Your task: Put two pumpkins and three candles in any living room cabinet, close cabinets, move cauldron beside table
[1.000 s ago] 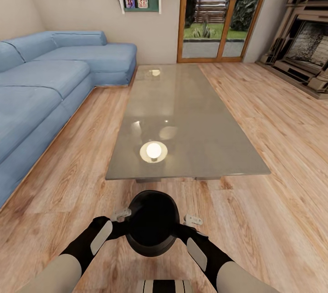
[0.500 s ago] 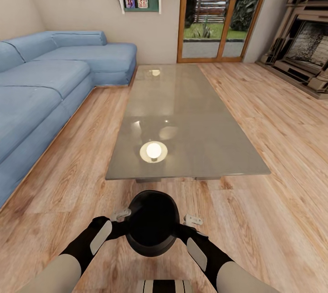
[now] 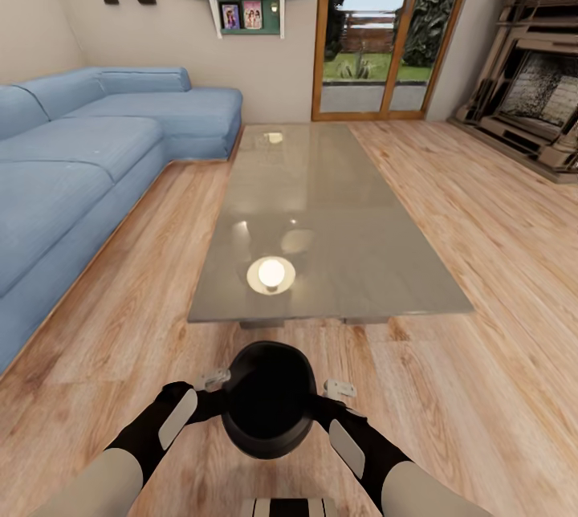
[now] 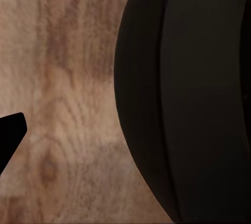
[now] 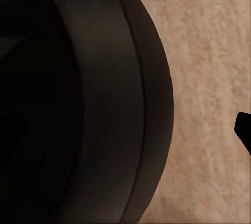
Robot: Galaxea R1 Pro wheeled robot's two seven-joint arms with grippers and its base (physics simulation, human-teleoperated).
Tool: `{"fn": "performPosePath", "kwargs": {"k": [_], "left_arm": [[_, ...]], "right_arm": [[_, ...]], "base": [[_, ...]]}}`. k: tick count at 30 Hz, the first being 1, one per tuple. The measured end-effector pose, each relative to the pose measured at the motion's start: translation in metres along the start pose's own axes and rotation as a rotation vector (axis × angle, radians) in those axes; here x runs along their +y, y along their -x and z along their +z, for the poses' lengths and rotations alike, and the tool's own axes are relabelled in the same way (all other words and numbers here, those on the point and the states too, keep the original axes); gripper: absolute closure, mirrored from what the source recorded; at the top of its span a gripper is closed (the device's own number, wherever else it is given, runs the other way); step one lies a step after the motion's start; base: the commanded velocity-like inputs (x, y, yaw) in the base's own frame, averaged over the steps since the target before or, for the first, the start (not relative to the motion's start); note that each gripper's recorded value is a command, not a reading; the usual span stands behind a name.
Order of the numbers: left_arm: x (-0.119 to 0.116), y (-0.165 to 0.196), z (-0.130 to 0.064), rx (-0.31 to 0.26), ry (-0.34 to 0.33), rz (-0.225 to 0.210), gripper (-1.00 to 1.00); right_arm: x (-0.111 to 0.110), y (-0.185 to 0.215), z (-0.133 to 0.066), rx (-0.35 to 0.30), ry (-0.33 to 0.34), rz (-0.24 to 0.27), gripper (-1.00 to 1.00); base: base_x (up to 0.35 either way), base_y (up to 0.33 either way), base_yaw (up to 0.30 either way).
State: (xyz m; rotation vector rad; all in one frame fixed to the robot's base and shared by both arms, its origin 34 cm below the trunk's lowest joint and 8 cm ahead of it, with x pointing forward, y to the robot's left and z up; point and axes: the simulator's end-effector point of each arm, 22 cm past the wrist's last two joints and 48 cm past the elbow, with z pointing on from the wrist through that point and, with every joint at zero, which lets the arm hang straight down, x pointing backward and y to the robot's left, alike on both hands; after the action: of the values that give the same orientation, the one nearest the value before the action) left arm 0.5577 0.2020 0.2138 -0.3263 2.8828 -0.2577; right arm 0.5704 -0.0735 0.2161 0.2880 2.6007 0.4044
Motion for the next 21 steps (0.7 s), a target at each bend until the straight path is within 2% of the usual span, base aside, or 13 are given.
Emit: {"fn": "performPosePath", "kwargs": {"k": [21], "left_arm": [[-0.016,0.035,-0.039,-0.091,-0.026,0.016,-1.0]], "right_arm": [[0.019,0.04,-0.026,-0.082,0.03,-0.019,-1.0]], "base": [[-0.011,0.0,0.0]]}}
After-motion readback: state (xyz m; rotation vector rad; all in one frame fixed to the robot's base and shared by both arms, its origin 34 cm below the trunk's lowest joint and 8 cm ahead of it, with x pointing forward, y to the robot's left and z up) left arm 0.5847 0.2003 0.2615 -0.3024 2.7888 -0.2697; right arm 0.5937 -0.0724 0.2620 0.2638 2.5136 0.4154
